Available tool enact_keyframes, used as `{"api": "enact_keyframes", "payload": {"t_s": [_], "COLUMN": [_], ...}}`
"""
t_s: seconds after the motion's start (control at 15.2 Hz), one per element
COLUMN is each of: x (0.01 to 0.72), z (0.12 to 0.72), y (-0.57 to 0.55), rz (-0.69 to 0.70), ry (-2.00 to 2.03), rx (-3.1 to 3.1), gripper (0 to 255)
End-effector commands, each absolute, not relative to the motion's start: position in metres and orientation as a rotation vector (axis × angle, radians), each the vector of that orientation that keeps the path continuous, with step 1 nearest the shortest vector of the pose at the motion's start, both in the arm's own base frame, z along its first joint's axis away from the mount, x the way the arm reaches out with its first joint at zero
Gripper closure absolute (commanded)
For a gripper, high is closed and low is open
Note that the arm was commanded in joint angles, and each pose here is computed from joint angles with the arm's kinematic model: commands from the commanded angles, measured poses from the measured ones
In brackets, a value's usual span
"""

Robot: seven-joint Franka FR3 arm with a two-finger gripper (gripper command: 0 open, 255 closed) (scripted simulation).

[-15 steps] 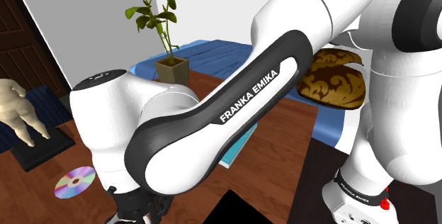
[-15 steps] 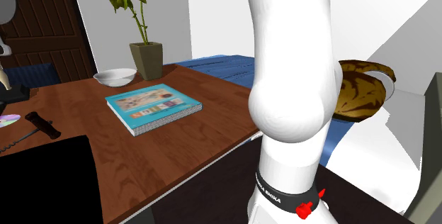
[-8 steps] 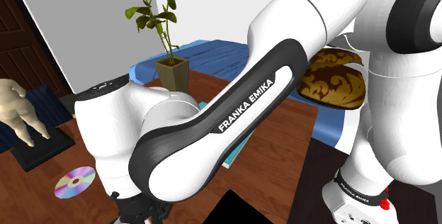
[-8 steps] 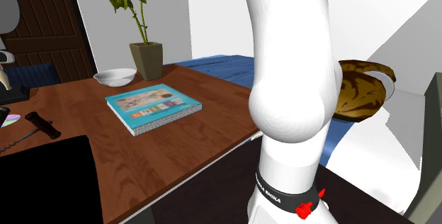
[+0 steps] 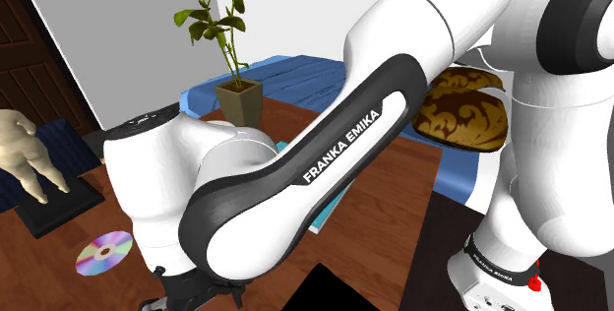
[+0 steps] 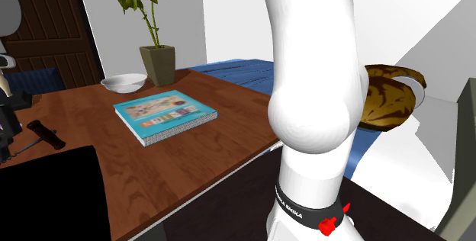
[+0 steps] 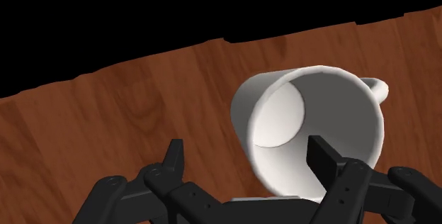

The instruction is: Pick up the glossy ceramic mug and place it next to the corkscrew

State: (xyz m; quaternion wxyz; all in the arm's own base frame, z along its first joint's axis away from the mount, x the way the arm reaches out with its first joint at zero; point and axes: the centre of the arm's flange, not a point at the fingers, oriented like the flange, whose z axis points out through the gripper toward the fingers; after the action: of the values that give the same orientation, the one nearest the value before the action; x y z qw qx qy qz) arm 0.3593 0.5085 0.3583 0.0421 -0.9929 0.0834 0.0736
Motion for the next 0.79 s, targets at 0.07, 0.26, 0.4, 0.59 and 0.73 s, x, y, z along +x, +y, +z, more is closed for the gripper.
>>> {"api": "enact_keyframes", "payload": {"t_s": [0.07,0.26,0.4,0.59,0.73], "x": [0.363,0.366,0.366,0.366,0.366], "z": [0.384,0.408,0.408,0.408,0.408], "y": [0.506,0.504,0.504,0.504,0.504], "rz": [0.225,0.225,0.225,0.225,0.225], "ry": [0.255,0.255,0.255,0.255,0.255], "rx": [-3.038,-3.038,-3.038,-3.038,-3.038], "gripper": [0,0,0,0,0]}}
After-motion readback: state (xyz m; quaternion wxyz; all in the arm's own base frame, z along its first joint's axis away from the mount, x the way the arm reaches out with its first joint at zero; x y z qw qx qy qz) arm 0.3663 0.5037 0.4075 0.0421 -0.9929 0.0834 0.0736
